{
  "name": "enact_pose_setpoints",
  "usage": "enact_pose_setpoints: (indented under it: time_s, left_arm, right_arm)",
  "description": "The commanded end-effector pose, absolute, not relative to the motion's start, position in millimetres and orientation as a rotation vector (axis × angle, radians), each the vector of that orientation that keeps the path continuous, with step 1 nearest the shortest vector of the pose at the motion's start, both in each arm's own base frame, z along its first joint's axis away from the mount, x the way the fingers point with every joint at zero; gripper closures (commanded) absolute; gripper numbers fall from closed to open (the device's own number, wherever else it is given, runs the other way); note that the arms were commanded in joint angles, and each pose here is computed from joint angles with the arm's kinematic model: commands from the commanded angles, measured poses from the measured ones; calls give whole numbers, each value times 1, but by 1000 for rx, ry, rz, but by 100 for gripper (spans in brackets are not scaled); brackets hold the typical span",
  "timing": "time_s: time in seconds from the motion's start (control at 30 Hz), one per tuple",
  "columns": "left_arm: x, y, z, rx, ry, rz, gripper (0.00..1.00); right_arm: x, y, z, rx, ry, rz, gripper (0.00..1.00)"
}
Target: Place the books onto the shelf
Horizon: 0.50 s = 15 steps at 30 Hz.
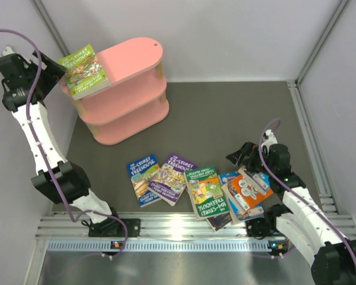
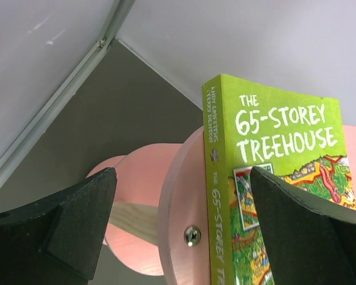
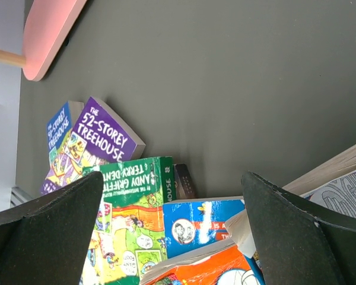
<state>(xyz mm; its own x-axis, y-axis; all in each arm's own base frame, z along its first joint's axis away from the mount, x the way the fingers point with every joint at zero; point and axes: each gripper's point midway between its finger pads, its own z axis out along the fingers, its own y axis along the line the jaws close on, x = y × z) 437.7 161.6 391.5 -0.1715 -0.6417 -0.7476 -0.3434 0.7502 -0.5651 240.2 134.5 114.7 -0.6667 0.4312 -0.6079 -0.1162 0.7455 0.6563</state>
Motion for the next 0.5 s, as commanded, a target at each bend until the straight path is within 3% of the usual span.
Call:
enact_pose_setpoints:
  time_s: [0.0, 0.3, 0.47]
  left_arm:
    - [408, 159, 434, -719, 1692, -225, 1]
    - [341, 127, 495, -663, 1539, -183, 1]
    - [306, 82, 474, -628, 1546, -327, 1]
  right_arm:
    - [235, 138, 116, 212, 2141, 884, 0]
    - [232, 138, 123, 198, 2121, 888, 0]
    - [228, 142, 131, 180, 2104, 916, 0]
